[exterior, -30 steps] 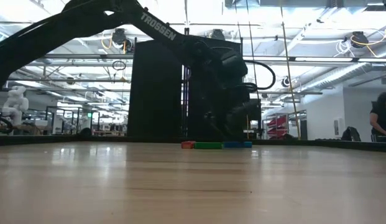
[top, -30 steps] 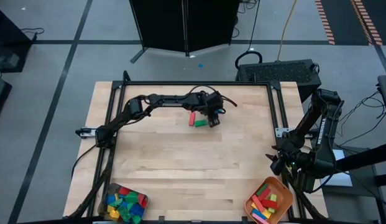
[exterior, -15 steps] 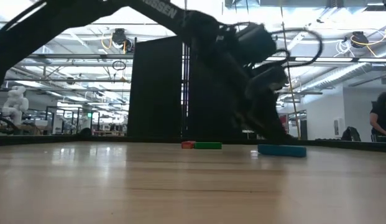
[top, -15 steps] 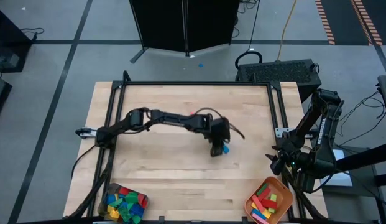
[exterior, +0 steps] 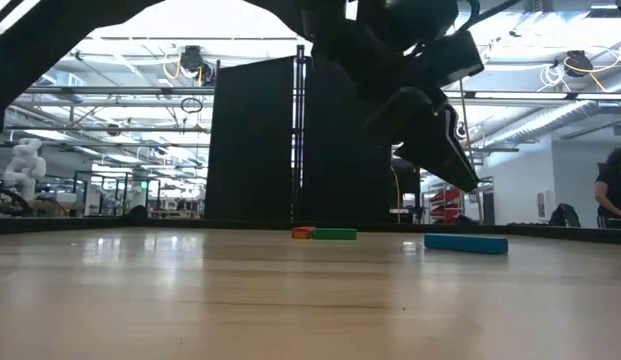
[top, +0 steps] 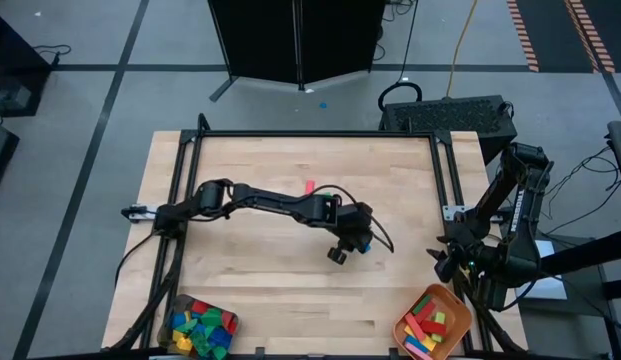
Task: Sort blocks by size
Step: Put the blue rectangular block into the orange bin
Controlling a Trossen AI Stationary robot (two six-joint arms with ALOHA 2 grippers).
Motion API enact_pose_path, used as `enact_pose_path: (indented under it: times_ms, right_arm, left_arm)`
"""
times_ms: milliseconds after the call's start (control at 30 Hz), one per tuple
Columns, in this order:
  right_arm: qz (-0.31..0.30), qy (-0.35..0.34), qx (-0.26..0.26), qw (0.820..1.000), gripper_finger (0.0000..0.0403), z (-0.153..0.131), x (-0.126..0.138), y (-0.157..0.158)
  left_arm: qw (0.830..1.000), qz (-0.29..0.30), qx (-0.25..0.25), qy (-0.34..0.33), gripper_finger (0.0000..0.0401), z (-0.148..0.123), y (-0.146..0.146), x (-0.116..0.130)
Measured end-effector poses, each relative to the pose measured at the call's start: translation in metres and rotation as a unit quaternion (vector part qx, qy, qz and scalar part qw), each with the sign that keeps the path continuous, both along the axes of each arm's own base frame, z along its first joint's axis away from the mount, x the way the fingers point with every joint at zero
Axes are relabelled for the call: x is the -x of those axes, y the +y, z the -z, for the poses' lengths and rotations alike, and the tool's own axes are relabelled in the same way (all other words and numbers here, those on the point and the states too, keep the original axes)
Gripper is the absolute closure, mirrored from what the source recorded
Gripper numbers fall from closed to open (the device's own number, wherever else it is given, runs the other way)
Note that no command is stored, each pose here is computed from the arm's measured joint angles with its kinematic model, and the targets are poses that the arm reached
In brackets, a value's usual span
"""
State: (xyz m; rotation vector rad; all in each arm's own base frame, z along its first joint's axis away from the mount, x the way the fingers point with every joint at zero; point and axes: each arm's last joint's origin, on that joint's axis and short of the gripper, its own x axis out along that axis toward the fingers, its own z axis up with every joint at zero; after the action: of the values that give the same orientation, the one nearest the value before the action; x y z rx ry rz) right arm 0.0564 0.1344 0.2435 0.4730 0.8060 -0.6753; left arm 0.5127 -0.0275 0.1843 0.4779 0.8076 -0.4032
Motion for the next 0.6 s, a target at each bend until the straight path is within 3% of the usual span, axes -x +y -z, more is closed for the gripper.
enact_pose_path:
  times_ms: [200,500,600]
  right_arm:
    - [0.000,-0.001,-0.005,1.000,0.0179,0.000,0.000,0.001]
    - [-0.003,-0.002,-0.002,1.000,0.0179,0.000,0.000,0.001]
    - [-0.003,-0.002,-0.002,1.000,0.0179,0.000,0.000,0.001]
  left_arm:
    - [1.000,0.002,-0.003,0.007,0.0262,0.022,0.016,-0.006]
    - [0.997,0.036,0.063,0.034,0.0221,0.046,0.028,-0.008]
    - [0.997,0.034,0.061,0.038,0.0207,0.050,0.028,-0.008]
